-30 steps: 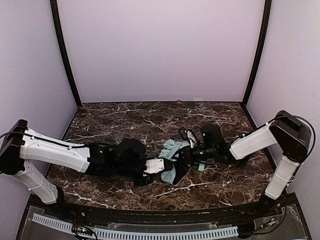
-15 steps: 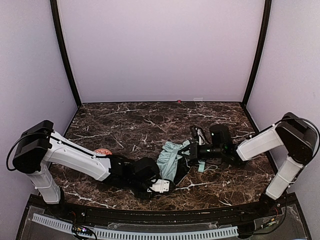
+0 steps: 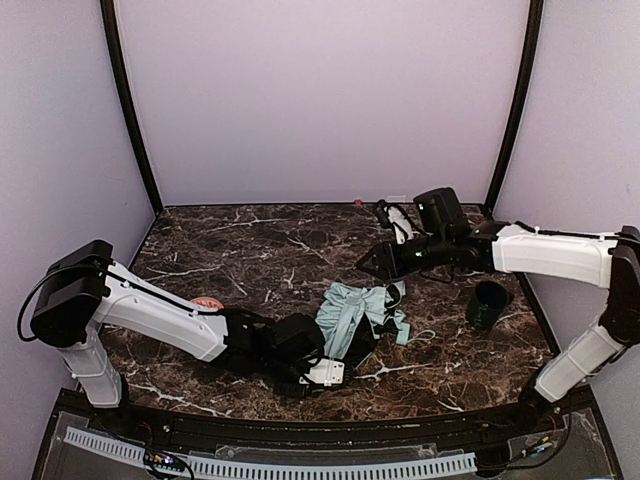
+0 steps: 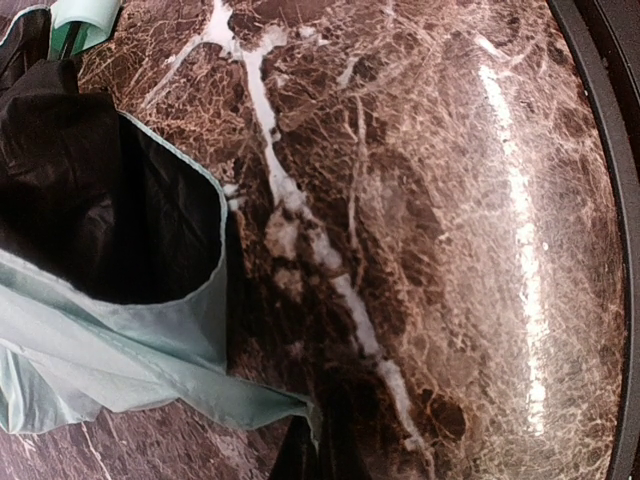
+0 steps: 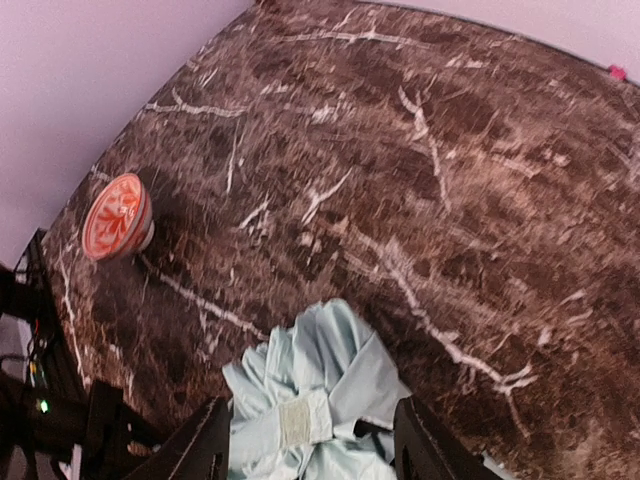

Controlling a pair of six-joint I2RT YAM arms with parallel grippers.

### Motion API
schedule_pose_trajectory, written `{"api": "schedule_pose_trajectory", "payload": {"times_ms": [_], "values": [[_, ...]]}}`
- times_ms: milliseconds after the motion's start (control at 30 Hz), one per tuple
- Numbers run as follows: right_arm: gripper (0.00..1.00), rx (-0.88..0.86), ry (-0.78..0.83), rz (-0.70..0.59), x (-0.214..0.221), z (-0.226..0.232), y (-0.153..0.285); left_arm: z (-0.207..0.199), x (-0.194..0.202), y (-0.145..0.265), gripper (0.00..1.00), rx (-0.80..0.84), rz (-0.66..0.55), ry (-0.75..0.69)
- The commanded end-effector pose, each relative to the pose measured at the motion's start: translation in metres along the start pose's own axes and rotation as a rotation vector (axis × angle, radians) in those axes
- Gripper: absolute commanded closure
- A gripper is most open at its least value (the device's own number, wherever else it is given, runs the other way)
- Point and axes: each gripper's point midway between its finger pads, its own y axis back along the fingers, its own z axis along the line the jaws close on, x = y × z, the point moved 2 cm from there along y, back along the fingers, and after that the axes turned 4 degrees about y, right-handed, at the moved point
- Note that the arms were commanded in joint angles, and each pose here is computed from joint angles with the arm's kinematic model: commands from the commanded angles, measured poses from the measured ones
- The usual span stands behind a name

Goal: Put away the umbrella

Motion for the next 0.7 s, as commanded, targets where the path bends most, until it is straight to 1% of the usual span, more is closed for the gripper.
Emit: {"api": "schedule_pose_trajectory", "payload": {"times_ms": [0,100,167,267,333,467,567,667], "values": [[0.36,0.174,0.272,0.187,-0.006,-0.012,0.000,-0.037,0.053,-0.013,1.00,0.144,0.197,-0.031],[0.22,0.146,0.392,0.372,0.014,-0.006,-0.026,-0.037,0.054,-0.012,1.00,0.143,0.202,-0.027],[0.17,0.107,0.449,0.483,0.034,0.001,-0.036,-0.038,0.055,-0.012,1.00,0.147,0.206,-0.028],[0.13,0.089,0.490,0.582,0.056,0.002,-0.050,-0.039,0.055,-0.012,1.00,0.150,0.204,-0.030],[0.01,0.064,0.501,0.629,0.069,0.006,-0.057,-0.039,0.055,-0.012,1.00,0.148,0.206,-0.031],[0.00,0.014,0.537,0.716,0.104,0.018,-0.072,-0.038,0.056,-0.011,1.00,0.142,0.212,-0.030],[0.00,0.084,0.569,0.803,0.133,0.005,-0.083,-0.036,0.059,-0.011,1.00,0.129,0.221,-0.032],[0.05,0.148,0.557,0.847,0.150,-0.011,-0.092,-0.031,0.061,-0.008,1.00,0.092,0.233,-0.025]]}}
